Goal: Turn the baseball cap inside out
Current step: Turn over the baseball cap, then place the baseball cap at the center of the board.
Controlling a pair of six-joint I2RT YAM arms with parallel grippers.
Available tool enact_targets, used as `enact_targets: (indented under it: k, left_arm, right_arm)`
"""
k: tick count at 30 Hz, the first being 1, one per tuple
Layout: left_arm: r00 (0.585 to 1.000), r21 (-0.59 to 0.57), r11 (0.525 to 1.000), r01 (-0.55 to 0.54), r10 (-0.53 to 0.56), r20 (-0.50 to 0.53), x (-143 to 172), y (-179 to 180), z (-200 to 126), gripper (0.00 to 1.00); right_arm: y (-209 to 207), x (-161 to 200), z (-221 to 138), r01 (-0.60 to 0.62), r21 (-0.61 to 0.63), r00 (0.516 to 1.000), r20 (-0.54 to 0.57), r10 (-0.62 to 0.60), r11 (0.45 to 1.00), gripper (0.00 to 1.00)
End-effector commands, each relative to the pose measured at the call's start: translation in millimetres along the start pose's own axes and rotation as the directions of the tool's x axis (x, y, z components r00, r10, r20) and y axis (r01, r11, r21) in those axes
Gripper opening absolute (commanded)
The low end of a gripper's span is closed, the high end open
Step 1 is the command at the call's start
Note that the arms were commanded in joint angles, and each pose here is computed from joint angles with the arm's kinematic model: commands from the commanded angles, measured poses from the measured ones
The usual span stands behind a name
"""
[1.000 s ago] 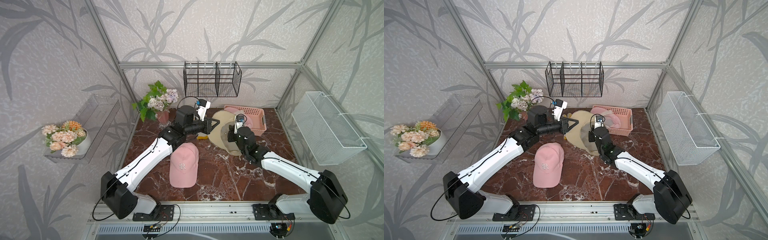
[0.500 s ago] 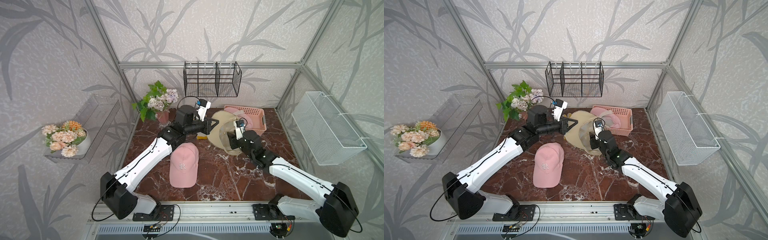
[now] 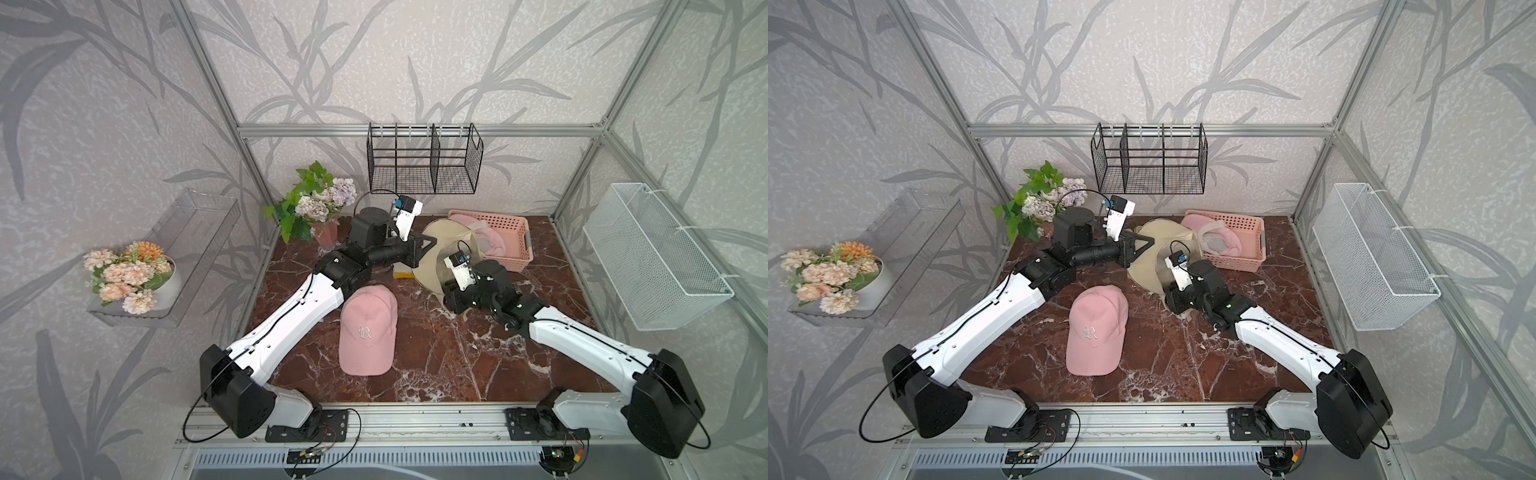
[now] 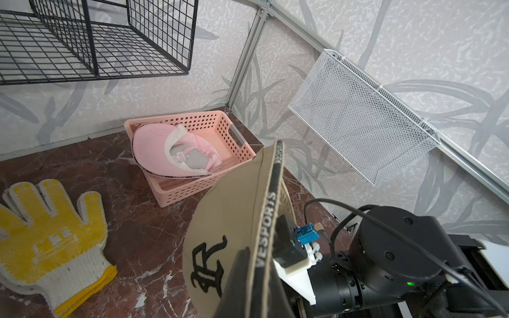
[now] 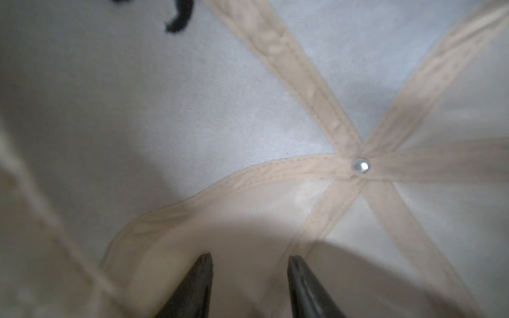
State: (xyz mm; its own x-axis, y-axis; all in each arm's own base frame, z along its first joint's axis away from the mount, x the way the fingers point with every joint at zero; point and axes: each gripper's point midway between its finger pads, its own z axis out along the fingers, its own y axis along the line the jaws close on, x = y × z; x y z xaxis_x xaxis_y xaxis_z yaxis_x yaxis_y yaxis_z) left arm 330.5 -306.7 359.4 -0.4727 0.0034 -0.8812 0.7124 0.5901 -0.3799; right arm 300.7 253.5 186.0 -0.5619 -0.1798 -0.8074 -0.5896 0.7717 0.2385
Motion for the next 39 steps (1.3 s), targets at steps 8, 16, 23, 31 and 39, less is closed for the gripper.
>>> enact_targets:
  k: [8,16,23,31,39]
  left_arm:
    - [0.810,-0.239,0.798,-0.553,0.582,0.067,-23,2,-13,0.00]
    - [0.467,-0.155,0.462,-0.873,0.884,0.006,20,-28,-8,0.00]
    - [0.263,-0.172,0.256,-0.951,0.965,-0.015,53,-37,-7,0.00]
    - [0.184,-0.209,0.171,-0.963,0.982,-0.044,58,-43,-1,0.00]
    - [0.156,-0.203,0.144,-0.968,0.987,-0.041,66,-52,4,0.00]
  right_arm:
    - [-14,-69,-88,-0.353,-0.054,0.915,0.190,0.356,0.934,0.61]
    - [-58,-63,-112,-0.770,-0.096,0.616,0.145,0.775,0.630,0.61]
    - [-65,-58,-106,-0.857,-0.155,0.476,0.124,0.871,0.491,0.60]
    - [-65,-54,-88,-0.879,-0.186,0.434,0.069,0.898,0.439,0.56]
    - [-68,-52,-76,-0.885,-0.193,0.421,0.056,0.906,0.423,0.50]
